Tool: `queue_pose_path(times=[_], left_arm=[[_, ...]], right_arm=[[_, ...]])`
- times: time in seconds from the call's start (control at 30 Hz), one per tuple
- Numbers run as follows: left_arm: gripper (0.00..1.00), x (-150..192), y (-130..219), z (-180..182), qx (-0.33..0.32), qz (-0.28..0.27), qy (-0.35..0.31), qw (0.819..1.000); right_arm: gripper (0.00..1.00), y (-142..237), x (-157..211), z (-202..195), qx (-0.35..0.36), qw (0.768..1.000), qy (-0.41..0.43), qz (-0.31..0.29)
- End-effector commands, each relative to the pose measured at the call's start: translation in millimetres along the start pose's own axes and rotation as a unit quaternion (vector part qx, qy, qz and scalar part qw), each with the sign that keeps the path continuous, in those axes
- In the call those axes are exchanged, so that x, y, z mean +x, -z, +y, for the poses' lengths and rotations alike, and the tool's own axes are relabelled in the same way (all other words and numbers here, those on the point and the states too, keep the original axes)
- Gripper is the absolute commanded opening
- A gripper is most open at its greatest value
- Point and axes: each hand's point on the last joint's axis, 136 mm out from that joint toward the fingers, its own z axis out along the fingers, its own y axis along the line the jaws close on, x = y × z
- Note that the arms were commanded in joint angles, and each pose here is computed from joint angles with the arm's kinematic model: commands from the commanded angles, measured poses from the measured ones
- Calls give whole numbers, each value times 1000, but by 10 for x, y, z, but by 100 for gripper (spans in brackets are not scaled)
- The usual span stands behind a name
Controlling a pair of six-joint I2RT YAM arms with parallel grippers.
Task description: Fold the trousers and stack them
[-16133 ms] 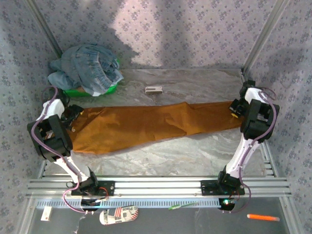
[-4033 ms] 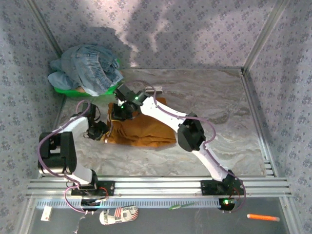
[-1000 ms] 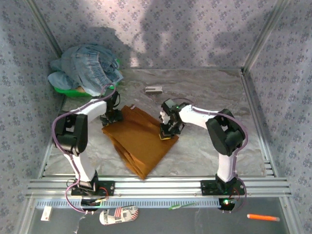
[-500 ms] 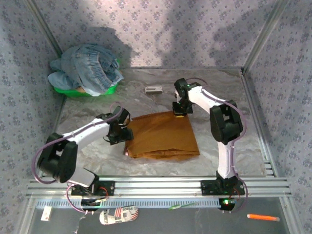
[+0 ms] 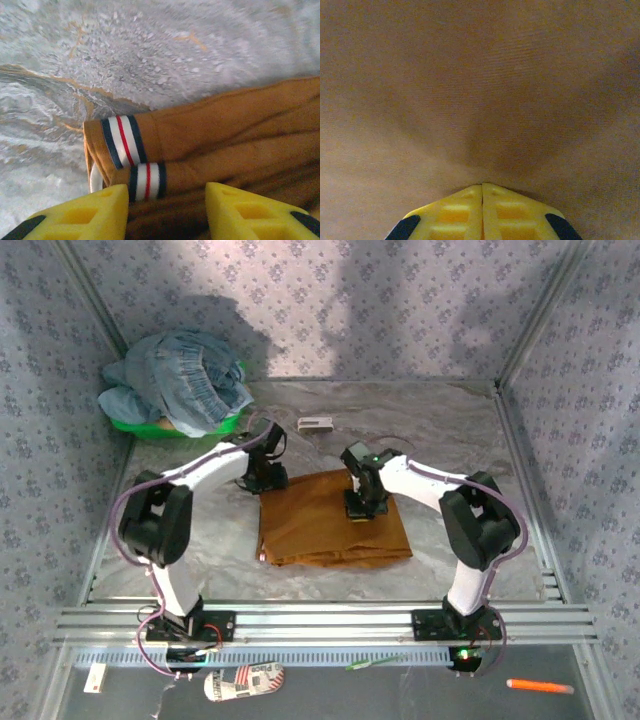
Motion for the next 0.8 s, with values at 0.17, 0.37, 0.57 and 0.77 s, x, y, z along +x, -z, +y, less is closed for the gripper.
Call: queue_pose_path(times=[0.17,0.37,0.57,0.77], left_arm=[[40,-204,-370,531,-30,-8,45,999],[46,-284,-142,520,-12,-19,51,998],[65,-249,538,899,-25,-87,104,990],[71,30,919,1397,-6,-123,190,974]], right_arm=[[12,-275,129,-461,50,997,-43,37],[33,217,-70,-367,87,996,-4,-7],[49,609,5,331,124,988,72,-61],[59,171,211,746,191,977,93,-27]])
